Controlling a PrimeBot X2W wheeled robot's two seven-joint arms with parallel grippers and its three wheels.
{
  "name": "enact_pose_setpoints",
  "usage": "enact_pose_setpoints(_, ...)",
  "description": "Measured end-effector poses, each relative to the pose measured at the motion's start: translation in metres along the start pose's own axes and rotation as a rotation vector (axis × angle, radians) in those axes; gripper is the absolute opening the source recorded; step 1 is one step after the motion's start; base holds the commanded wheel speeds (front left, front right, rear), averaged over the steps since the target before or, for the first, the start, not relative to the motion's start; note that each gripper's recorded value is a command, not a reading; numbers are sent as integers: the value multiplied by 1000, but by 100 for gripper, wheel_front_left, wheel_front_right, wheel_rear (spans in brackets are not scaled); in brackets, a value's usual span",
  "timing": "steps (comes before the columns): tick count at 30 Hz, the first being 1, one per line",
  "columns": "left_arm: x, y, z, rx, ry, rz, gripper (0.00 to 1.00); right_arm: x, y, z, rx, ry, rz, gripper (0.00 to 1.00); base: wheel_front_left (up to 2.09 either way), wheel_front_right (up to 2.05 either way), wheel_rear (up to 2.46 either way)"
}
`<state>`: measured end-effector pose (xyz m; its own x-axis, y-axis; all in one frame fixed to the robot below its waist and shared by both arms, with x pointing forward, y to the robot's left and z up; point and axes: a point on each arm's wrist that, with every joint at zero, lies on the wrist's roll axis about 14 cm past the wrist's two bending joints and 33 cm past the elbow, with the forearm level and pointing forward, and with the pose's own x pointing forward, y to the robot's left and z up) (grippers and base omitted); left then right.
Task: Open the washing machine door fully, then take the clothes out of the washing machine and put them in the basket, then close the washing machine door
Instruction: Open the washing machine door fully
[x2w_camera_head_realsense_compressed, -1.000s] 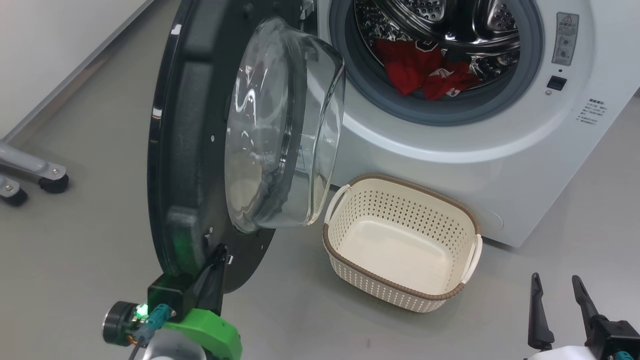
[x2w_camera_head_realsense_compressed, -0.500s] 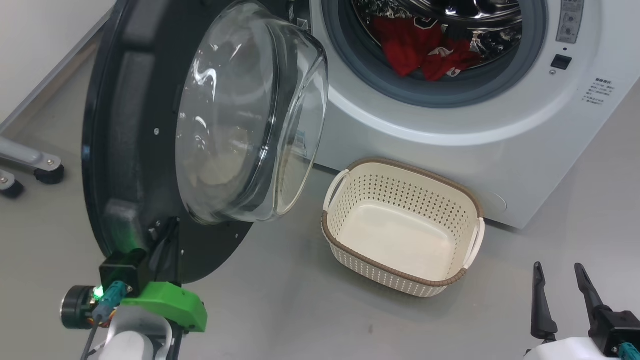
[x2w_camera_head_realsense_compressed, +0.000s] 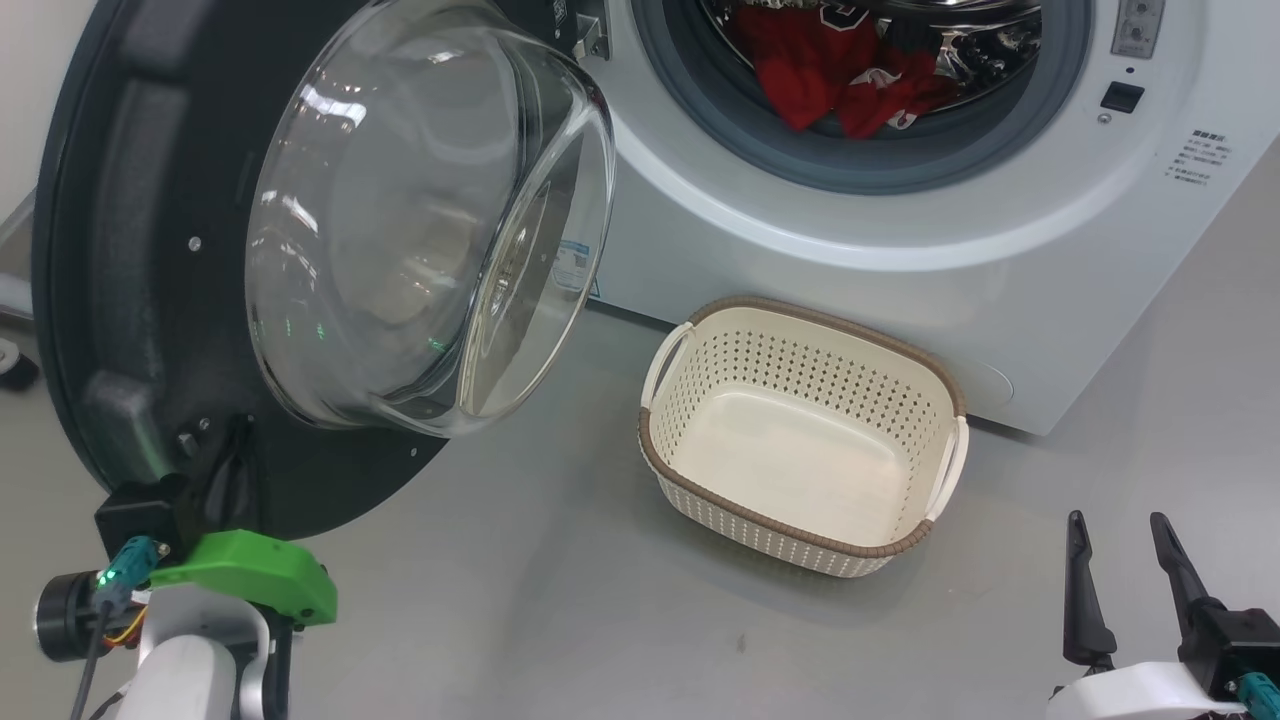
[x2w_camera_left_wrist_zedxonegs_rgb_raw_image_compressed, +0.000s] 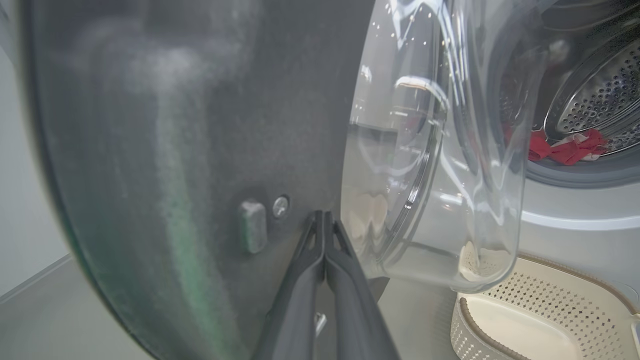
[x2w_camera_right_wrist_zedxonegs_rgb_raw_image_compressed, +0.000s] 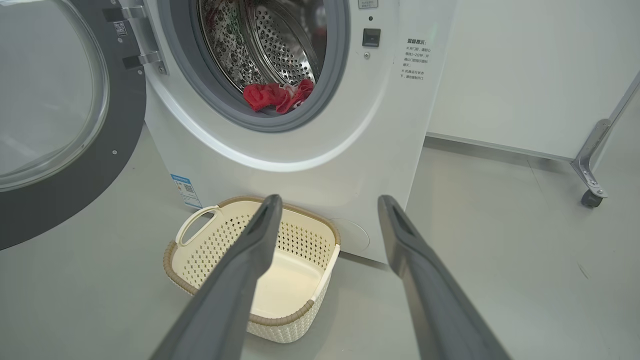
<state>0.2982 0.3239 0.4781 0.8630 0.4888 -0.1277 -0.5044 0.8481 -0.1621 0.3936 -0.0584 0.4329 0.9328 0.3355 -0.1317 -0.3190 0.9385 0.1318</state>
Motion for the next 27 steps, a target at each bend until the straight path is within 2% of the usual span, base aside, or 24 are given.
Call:
enact_pose_setpoints(15,18,38,5,-2,1,118,0,4,-1,-3,5,6,3,100,0,0,0)
enact_pose_setpoints(27,22,40,-1,-8,0,140,0,6,-2,-1,8,-2,4,100,0,0,0)
